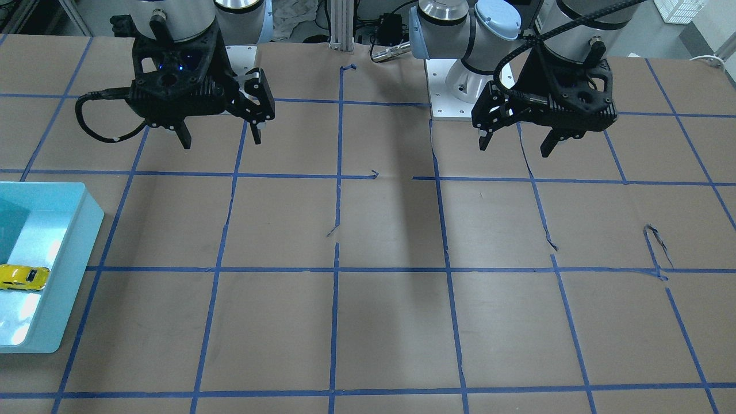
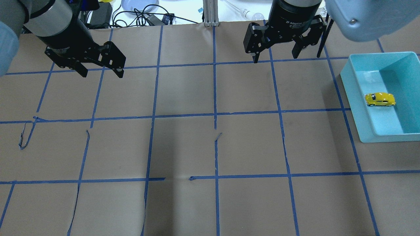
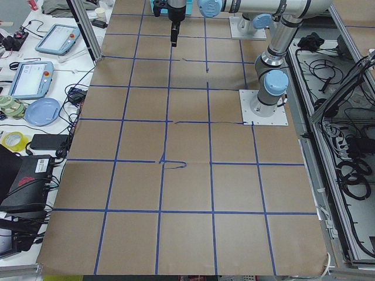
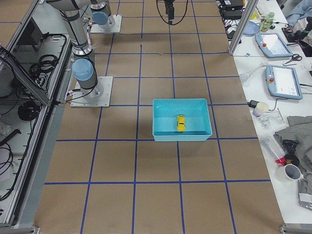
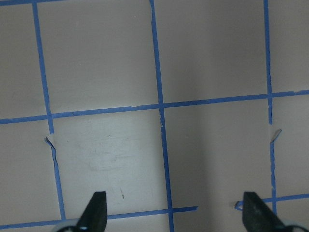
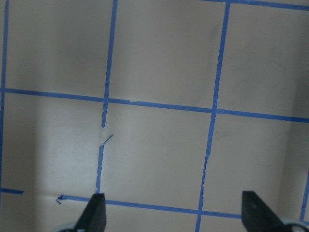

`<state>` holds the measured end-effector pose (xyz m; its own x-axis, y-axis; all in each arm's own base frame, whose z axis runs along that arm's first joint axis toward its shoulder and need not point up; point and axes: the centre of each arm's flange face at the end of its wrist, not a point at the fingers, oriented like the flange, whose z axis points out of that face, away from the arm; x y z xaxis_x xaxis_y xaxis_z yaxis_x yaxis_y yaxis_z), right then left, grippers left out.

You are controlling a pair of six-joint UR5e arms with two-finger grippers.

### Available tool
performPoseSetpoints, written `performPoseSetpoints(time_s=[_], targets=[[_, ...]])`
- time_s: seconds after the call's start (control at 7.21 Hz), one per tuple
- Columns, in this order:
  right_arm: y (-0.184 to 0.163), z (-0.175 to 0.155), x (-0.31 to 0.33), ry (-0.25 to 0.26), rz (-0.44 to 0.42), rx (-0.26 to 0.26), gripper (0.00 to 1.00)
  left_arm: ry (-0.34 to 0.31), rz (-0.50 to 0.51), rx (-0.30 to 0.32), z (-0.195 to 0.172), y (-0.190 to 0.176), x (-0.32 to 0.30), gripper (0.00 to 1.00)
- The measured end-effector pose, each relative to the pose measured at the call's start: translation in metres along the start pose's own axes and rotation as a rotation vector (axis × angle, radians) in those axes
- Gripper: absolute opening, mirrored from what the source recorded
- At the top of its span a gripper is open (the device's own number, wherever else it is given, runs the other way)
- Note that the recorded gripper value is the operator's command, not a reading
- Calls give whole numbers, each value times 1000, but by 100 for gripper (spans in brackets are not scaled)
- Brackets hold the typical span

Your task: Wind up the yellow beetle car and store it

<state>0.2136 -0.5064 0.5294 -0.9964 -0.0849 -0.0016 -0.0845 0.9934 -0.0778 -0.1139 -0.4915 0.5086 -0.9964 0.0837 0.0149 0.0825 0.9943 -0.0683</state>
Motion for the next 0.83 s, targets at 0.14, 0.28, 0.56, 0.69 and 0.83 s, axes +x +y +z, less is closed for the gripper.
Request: performPoseSetpoints(time_s=[0.14, 0.28, 0.56, 0.69, 0.83], targets=[[-7, 4, 13, 15, 21, 2, 100, -7, 3, 0, 1, 1, 1, 100], [-12, 6, 24, 21, 39, 1, 100, -10, 4, -1, 1, 1, 1, 100], [-14, 9, 32, 24, 55, -8, 100, -11, 4, -1, 1, 2, 1, 100], [-13, 9, 32, 22, 55, -10, 100, -8, 3, 0, 1, 3, 2, 100], [-12, 8, 32, 17, 55, -8, 100, -2, -2, 2, 1, 4, 2, 100]])
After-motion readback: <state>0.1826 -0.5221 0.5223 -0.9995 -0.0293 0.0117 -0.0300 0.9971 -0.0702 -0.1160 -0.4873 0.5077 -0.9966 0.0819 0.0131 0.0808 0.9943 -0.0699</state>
